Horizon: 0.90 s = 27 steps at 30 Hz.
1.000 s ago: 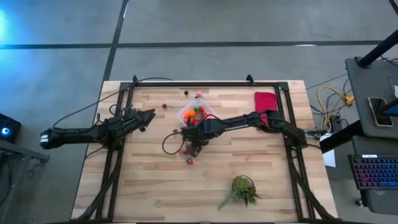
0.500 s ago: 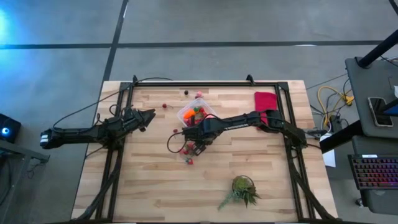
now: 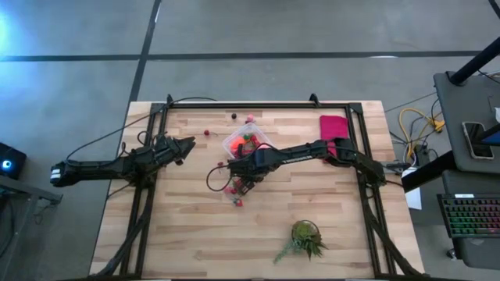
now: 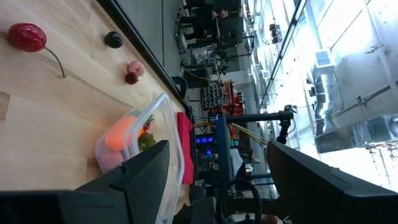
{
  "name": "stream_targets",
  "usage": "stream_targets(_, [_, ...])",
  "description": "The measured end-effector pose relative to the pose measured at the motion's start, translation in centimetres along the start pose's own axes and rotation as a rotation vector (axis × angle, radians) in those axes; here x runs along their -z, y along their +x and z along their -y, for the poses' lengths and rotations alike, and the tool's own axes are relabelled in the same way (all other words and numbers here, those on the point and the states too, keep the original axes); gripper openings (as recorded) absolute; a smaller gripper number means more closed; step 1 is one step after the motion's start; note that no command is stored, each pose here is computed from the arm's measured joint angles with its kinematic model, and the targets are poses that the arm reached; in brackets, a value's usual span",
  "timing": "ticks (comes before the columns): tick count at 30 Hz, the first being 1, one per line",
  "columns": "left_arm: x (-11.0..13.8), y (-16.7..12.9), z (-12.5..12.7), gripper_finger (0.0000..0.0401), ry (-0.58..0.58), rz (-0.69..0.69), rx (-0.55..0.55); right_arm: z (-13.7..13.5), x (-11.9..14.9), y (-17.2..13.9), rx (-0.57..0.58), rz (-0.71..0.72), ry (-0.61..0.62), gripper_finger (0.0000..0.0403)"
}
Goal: Pick and placing Produce into tupperware
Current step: Put the pink apricot into the transparent container
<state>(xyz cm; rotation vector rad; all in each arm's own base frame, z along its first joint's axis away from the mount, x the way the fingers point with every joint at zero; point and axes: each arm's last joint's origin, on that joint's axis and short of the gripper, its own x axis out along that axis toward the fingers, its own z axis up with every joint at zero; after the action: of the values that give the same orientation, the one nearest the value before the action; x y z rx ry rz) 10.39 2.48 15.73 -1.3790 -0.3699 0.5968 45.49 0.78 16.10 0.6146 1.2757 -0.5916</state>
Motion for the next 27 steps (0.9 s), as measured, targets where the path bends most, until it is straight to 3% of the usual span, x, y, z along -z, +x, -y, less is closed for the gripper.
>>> stream_targets(27, [0.0,0.0,0.0,0.0255,0.0,0.0,0.001,0.6,-0.7,1.1,0.058,0.074,-0.008,0.0194])
